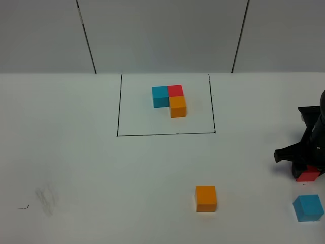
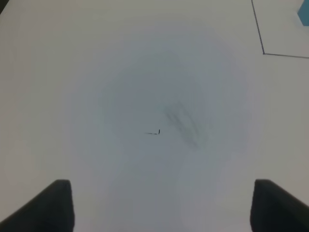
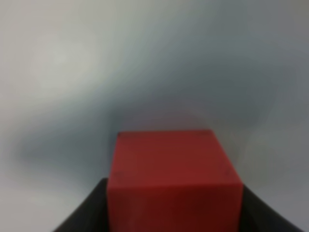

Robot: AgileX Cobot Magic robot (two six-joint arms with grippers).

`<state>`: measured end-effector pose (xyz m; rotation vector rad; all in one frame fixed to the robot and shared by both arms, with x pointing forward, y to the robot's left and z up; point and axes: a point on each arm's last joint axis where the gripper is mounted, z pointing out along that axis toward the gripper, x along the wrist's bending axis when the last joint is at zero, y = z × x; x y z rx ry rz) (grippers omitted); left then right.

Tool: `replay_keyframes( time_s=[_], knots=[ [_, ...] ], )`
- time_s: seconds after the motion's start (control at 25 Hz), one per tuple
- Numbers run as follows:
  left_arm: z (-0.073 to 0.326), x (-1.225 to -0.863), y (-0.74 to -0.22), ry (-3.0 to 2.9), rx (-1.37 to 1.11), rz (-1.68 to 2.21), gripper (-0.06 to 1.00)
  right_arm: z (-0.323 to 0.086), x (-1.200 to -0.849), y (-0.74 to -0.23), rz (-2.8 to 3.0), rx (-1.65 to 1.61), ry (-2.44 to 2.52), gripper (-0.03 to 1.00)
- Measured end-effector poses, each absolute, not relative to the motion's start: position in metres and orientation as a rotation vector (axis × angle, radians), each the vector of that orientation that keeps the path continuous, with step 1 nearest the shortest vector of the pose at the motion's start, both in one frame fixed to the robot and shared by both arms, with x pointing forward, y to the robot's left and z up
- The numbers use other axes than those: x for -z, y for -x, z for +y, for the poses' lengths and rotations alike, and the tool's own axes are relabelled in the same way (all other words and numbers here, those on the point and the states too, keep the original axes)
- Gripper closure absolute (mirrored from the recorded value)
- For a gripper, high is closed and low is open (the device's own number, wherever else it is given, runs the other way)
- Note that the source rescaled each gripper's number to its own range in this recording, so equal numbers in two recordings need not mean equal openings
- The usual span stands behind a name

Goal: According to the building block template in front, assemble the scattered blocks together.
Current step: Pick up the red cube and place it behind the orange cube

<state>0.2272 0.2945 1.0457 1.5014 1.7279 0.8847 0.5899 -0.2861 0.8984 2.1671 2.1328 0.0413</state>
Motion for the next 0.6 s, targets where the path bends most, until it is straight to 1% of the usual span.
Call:
replay_keyframes(
  time_s=[0.6],
  knots=[
    [0.2945,-1.0457,-0.2272,-1.501,-0.885,1.728,0.3,-0.2861,-0.8984,-0.5899,2.133,-0.041,-2.167,0.96]
  ],
)
